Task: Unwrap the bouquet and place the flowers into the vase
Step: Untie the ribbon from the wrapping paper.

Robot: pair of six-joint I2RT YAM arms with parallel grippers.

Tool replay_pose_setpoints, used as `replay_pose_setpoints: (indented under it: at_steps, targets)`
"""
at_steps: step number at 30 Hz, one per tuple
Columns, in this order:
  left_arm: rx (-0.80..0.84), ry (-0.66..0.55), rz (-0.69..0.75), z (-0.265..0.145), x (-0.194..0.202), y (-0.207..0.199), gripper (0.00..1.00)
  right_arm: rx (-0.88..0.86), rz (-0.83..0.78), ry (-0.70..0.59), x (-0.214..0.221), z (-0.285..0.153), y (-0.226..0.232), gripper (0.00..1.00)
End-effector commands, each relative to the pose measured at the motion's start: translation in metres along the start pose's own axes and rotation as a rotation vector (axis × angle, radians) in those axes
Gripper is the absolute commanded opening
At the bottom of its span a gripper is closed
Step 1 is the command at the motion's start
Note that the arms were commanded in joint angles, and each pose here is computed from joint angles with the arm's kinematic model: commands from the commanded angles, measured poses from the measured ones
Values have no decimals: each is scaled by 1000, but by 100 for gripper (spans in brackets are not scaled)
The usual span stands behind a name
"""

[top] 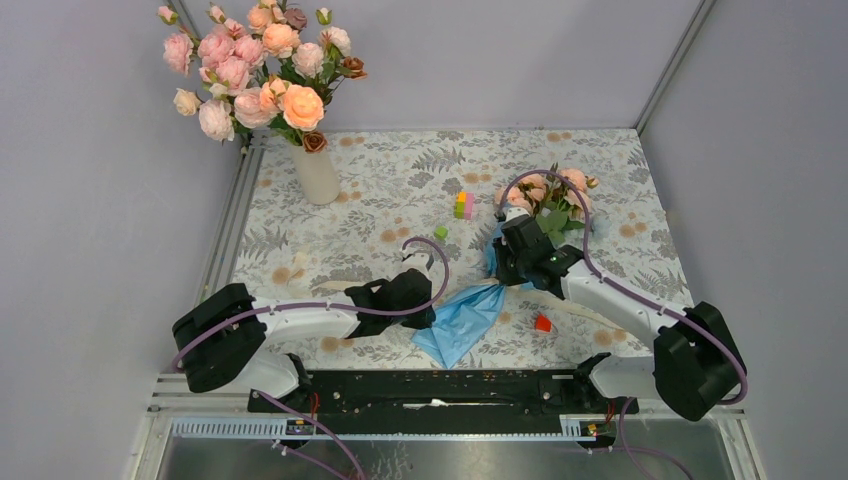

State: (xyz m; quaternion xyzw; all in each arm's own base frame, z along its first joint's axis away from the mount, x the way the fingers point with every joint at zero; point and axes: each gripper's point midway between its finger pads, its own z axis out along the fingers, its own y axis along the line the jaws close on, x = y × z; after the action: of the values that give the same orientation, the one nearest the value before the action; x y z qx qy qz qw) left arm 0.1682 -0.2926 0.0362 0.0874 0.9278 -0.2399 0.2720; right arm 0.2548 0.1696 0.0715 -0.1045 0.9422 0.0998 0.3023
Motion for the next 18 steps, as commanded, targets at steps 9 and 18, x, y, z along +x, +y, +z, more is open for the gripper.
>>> replay_pose_setpoints:
  at_steps: [9,18]
  targets:
    - [13,-27,-8,-5,-9,-5,0,-4,7,-3,5,-5,-1,26]
    - [11,-29,-9,-5,-9,-4,0,18,5,0,5,-1,-5,15]
